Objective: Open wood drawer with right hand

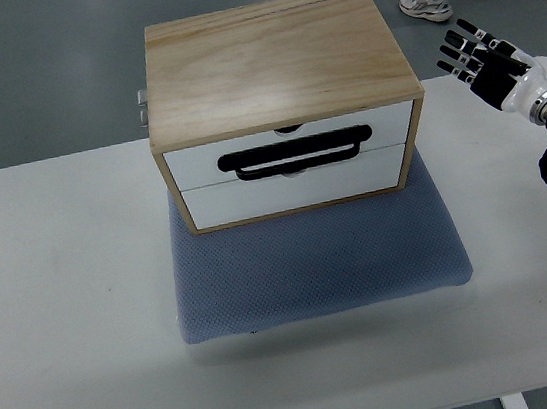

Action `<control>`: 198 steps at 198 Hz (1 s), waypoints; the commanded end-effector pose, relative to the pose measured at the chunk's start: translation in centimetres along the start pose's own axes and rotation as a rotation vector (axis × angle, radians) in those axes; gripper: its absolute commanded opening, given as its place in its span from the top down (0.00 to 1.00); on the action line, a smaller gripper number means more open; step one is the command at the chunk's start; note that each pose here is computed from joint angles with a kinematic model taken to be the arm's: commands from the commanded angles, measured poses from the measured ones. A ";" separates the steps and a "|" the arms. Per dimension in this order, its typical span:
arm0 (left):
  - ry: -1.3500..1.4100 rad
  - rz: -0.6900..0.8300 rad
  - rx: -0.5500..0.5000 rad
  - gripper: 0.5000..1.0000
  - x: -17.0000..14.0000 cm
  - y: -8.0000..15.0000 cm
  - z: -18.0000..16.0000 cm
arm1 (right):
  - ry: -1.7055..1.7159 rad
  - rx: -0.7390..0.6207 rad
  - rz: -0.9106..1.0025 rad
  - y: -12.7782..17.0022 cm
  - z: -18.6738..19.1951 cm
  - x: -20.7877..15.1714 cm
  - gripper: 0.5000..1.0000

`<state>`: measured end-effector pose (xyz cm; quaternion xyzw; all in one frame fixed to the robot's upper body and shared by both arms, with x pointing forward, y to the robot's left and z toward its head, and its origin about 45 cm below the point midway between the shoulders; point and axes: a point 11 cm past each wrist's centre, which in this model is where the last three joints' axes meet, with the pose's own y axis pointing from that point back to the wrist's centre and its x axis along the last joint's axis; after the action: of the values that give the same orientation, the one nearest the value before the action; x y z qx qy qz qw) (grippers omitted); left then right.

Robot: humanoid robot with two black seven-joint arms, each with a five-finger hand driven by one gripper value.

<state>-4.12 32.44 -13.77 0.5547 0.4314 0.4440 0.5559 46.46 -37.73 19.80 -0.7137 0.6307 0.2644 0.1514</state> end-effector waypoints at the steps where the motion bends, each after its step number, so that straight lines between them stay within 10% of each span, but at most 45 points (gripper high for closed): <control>1: 0.000 0.002 0.000 0.00 0.0 0.0 0.0 | 0.005 -0.006 0.001 0.0 0.1 0.0 0.11; 198: -0.001 -0.023 0.001 0.00 -0.6 0.0 0.0 | 0.326 0.078 -0.267 1.5 -12.7 -4.7 0.11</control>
<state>-4.25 31.84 -13.80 0.5506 0.4371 0.4366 0.5614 47.23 -42.10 30.71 -0.7944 0.5809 0.1285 0.1224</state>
